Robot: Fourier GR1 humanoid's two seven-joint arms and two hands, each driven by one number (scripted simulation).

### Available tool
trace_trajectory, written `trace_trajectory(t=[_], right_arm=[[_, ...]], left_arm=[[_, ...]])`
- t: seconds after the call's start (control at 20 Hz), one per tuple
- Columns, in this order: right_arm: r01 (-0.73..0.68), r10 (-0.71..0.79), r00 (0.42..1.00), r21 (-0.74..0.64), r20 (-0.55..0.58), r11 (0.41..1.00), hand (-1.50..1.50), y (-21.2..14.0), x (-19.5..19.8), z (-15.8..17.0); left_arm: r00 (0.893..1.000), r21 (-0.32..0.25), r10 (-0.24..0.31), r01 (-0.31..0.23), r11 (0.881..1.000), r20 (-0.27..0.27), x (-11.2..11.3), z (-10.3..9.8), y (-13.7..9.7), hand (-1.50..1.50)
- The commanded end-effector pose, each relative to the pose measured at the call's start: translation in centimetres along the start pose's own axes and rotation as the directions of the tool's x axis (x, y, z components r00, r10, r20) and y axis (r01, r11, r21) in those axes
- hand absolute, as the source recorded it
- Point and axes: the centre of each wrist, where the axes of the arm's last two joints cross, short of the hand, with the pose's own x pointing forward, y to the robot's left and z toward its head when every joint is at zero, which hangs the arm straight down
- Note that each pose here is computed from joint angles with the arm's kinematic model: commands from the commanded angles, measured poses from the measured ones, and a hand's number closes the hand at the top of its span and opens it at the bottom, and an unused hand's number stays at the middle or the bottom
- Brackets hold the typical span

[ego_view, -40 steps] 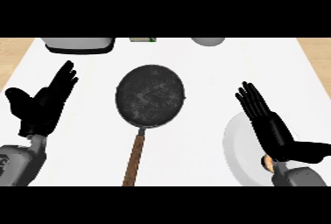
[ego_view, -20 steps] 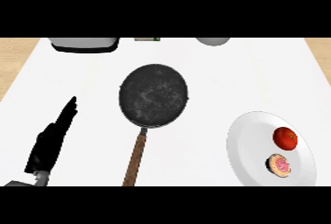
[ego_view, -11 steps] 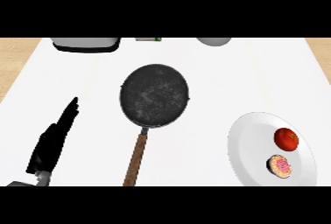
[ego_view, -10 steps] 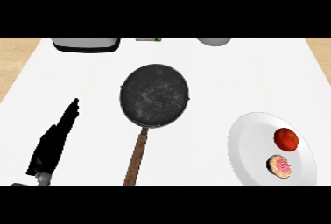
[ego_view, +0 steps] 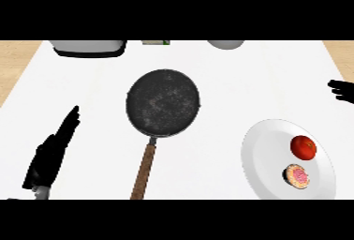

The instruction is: Pick the tomato from the plate and place it in the pan

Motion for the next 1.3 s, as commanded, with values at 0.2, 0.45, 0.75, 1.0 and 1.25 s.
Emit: trace_trajectory(t=[0.2, 0.45, 0.75, 1.0, 1.25], right_arm=[[-0.156, 0.169, 0.981, 0.134, -0.090, 0.978, -1.50, 0.8, 4.1, -3.3], [-0.218, 0.259, 0.953, 0.242, -0.154, 0.946, -1.50, 1.6, 4.2, -3.4], [-0.257, 0.305, 0.938, 0.259, -0.167, 0.931, -1.50, 2.5, 7.2, -4.6], [-0.276, 0.334, 0.924, 0.281, -0.184, 0.919, -1.50, 5.3, 4.6, -4.3], [-0.279, 0.359, 0.902, 0.310, -0.240, 0.909, -1.50, 6.1, 5.2, -6.0]], left_arm=[[1.000, 0.004, 0.001, -0.001, 1.000, -0.004, -0.5, 1.8, -1.8, 0.00], [1.000, 0.014, 0.005, -0.005, 1.000, -0.001, -0.4, 0.1, -1.3, 0.00], [1.000, 0.020, 0.012, -0.012, 1.000, -0.007, 0.4, 0.8, -1.1, 0.00], [1.000, 0.002, -0.012, 0.012, 1.000, -0.001, 0.9, 1.8, -0.8, 0.00], [1.000, 0.018, 0.003, -0.002, 1.000, -0.012, 0.3, 1.1, -0.3, 0.00]])
